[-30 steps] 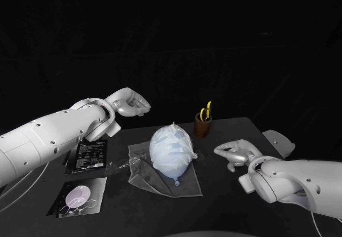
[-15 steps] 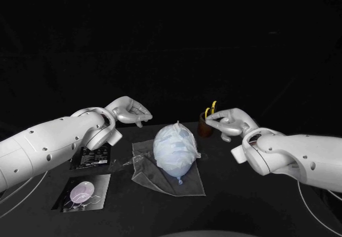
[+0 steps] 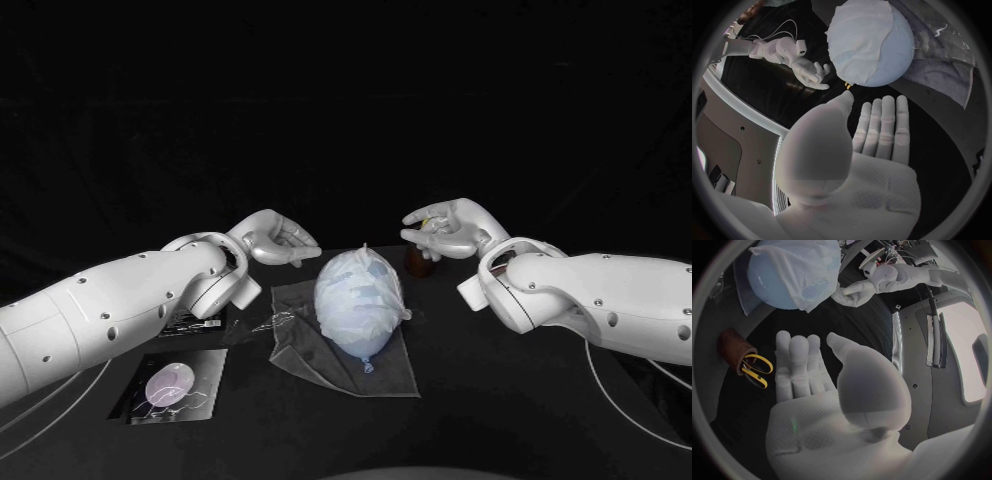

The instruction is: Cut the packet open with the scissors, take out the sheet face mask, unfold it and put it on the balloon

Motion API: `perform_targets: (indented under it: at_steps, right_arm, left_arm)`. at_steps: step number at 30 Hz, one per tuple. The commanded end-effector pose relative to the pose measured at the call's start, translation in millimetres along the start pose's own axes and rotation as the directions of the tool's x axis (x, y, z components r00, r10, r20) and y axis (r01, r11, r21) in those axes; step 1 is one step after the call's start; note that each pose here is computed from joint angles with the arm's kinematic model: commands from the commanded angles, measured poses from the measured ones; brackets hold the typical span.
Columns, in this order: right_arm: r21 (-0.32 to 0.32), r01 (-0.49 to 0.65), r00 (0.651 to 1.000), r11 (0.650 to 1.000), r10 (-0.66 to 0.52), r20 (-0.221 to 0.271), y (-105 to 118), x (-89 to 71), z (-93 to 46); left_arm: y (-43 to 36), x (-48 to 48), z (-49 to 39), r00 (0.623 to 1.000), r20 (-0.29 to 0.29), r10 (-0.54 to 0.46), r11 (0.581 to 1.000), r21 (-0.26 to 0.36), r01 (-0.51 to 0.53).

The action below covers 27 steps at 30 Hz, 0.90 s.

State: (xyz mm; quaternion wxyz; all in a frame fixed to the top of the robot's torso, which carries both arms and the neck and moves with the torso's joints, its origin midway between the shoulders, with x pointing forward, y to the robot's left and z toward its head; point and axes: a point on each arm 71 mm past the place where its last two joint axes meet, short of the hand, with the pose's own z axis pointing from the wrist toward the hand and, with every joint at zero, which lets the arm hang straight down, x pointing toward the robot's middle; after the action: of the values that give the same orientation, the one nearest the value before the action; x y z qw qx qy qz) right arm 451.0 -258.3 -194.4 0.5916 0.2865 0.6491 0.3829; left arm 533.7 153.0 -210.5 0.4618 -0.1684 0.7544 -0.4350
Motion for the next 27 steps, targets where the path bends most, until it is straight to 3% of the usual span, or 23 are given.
perform_targets:
  at_steps: [1, 21, 27]
  right_arm:
    - [-0.062, 0.049, 0.998, 0.997, -0.051, -0.022, 5.5, 2.6, 2.6]
    - [-0.043, 0.084, 0.988, 0.996, -0.089, -0.129, 5.1, 19.3, 10.3]
    - [-0.027, 0.086, 0.976, 0.996, -0.09, -0.198, 2.7, 27.7, 9.8]
  left_arm:
    - [-2.4, 0.9, 1.4, 1.0, 0.026, -0.002, 1.0, 0.005, 0.002]
    - [-13.8, 18.1, 12.2, 0.997, -0.025, 0.073, 0.997, 0.013, -0.073]
    - [-15.5, 19.6, 15.6, 0.997, -0.023, 0.072, 0.997, 0.014, -0.071]
